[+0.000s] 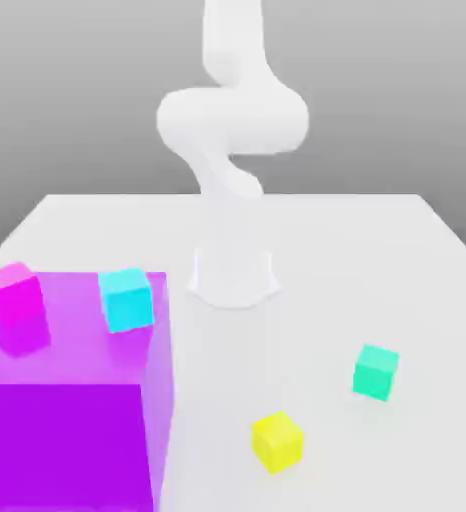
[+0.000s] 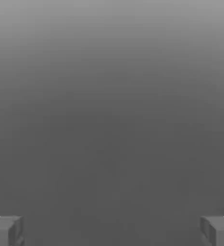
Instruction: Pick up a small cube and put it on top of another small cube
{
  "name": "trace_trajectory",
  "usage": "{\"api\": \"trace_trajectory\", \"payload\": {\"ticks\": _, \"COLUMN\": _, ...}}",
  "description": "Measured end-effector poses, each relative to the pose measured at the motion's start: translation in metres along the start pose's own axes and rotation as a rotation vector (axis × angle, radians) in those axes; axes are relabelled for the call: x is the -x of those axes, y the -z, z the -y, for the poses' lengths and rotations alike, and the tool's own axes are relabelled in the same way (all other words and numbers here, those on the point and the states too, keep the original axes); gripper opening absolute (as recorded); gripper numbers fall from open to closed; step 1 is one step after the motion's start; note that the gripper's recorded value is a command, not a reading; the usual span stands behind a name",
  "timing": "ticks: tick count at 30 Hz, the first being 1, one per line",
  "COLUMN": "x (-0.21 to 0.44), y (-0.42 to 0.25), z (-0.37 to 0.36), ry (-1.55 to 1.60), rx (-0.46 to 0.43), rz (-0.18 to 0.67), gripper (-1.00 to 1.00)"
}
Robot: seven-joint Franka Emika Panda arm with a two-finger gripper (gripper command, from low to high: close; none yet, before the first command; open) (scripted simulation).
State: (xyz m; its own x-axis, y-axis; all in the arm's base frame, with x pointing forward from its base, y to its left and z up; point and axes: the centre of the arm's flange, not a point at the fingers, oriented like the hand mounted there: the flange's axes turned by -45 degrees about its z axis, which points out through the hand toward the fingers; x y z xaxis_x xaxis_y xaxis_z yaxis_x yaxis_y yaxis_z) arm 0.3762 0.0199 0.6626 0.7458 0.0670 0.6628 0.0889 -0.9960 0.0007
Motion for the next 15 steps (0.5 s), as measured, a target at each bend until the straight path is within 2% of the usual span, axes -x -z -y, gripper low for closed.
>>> {"api": "trace_trajectory", "payload": {"ticks": 7, "x": 0.062, "y": -0.144, "z": 0.074, "ry": 0.251, "rx": -0.152, "rz": 0.213, "gripper": 0.0}}
{"api": "trace_trajectory", "payload": {"ticks": 15, "x": 0.191, "y": -0.25, "z": 0.16, "ry": 0.569, "rx": -0.279, "rz": 0.436, "gripper": 0.0}}
